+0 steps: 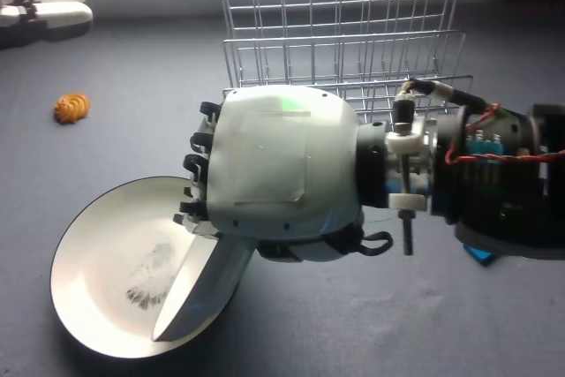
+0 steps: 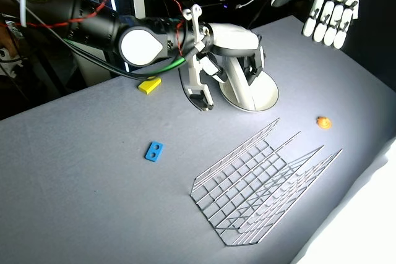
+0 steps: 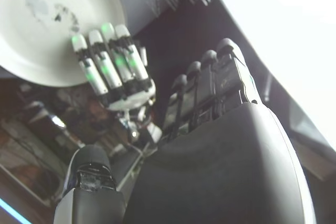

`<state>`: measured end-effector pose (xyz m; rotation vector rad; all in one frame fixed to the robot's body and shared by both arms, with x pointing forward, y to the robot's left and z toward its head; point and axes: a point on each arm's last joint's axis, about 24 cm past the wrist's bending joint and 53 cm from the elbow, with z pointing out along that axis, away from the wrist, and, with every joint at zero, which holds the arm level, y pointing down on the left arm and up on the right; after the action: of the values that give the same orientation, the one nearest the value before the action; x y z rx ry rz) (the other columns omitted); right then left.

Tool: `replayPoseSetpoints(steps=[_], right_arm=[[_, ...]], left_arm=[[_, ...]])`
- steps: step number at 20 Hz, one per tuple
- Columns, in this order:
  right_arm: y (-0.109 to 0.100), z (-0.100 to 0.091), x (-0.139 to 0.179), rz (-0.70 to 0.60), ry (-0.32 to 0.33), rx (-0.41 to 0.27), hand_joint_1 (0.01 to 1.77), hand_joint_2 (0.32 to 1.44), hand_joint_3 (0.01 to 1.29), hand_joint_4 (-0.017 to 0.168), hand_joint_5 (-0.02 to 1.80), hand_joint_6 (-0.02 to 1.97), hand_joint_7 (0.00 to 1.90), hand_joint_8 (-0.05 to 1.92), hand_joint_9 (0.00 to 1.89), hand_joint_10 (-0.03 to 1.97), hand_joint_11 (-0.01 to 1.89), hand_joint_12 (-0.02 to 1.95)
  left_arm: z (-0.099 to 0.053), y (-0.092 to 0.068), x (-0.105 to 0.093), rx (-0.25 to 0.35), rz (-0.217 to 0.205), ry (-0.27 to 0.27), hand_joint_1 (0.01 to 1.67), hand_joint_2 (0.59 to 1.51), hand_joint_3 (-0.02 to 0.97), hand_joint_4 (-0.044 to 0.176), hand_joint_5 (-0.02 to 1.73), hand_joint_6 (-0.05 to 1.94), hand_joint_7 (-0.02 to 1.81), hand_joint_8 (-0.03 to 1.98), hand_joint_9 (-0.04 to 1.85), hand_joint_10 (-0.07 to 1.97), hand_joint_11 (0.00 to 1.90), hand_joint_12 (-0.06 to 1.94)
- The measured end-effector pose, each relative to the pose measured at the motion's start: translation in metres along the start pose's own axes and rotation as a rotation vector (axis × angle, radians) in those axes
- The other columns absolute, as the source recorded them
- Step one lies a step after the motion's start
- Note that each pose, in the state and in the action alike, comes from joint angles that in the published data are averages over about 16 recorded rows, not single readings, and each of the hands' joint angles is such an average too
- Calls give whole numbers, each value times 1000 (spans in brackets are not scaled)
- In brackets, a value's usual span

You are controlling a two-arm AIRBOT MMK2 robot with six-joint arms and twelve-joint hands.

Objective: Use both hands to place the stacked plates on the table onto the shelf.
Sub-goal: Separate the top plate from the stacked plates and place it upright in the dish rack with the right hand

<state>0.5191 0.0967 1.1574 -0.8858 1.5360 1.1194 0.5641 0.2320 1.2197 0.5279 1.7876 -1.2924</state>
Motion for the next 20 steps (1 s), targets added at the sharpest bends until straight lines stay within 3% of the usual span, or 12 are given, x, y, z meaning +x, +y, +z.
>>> replayPoseSetpoints(steps=[6, 11, 15, 20], right_arm=[[8, -16, -32, 59, -37, -11, 1210, 943, 13, -3, 1024, 856, 1152, 764, 1384, -8, 985, 969], [5, -27, -67, 182, -76, -18, 1210, 943, 13, -1, 1015, 873, 1146, 771, 1379, -8, 983, 969], [-11, -35, -99, 318, -114, 0, 1210, 943, 14, 4, 1018, 872, 1144, 767, 1384, -8, 981, 970], [-44, -48, -136, 506, -177, 60, 1212, 943, 14, 9, 1028, 852, 1151, 748, 1393, -8, 982, 970]], left_arm=[[-10, -19, 12, 83, 9, 75, 14, 1086, 21, -2, 21, 2, 21, 3, 17, -19, 17, -21], [-16, -24, 29, 111, 22, 155, 14, 1082, 21, -2, 22, 2, 21, 3, 18, -18, 16, -17], [-18, -25, 39, 115, 29, 200, 14, 1081, 21, -2, 22, 3, 21, 3, 17, -18, 17, -12], [-19, -21, 45, 100, 34, 224, 14, 1082, 21, -1, 21, 6, 21, 3, 16, -18, 17, -4]])
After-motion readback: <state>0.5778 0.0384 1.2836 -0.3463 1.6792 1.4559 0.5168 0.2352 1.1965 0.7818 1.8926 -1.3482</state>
